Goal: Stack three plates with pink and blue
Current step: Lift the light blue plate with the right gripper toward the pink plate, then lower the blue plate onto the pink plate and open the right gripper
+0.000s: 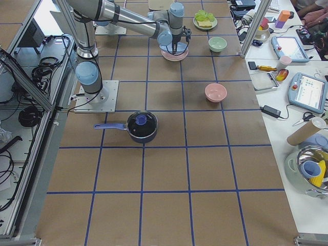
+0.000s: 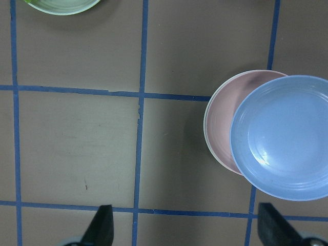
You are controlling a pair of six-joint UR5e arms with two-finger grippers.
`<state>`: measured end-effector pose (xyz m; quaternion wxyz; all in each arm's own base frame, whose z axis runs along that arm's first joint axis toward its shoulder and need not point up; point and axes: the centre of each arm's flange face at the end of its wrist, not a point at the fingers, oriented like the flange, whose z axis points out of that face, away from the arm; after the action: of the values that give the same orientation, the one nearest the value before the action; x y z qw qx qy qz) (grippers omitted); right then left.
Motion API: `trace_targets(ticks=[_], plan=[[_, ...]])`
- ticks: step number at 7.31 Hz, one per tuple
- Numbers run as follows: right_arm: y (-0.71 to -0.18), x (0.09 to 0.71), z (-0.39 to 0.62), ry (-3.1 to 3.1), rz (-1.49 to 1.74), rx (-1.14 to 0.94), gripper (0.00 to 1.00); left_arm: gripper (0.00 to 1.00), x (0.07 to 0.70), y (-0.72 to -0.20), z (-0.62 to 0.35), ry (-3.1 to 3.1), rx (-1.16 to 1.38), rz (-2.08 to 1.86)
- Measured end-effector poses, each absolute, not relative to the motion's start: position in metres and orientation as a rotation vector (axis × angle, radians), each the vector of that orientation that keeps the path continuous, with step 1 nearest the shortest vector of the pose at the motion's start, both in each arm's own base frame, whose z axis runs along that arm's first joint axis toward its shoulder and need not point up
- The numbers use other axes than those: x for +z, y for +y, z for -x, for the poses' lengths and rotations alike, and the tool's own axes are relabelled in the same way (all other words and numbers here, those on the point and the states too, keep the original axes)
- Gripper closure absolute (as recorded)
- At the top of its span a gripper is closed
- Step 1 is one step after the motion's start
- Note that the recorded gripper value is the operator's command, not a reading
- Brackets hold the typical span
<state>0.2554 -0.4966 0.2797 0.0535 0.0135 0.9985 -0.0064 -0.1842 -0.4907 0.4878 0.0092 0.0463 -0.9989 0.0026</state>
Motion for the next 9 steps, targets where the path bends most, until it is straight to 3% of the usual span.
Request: trace_targets(ticks=[3, 4, 5, 6, 7, 9], plan=[[-0.500, 0.261, -0.271, 3.028, -0.025, -0.035, 0.98, 0.00, 0.490, -0.491, 0.179, -3.115, 0.011, -0.164], [-0.501, 0.257, -0.272, 3.028, -0.028, -0.034, 0.48, 0.00, 0.491, -0.490, 0.178, -3.115, 0.013, -0.165], [-0.502, 0.256, -0.273, 3.026, -0.030, -0.036, 0.21, 0.00, 0.491, -0.489, 0.178, -3.116, 0.014, -0.166], [-0.504, 0.258, -0.274, 3.024, -0.031, -0.049, 0.20, 0.00, 0.491, -0.489, 0.178, -3.116, 0.014, -0.166], [-0.511, 0.263, -0.272, 3.023, -0.023, -0.082, 0.10, 0.00, 0.492, -0.489, 0.178, -3.116, 0.016, -0.166], [-0.540, 0.295, -0.252, 3.035, 0.024, -0.173, 0.08, 0.00, 0.491, -0.489, 0.178, -3.116, 0.015, -0.166]])
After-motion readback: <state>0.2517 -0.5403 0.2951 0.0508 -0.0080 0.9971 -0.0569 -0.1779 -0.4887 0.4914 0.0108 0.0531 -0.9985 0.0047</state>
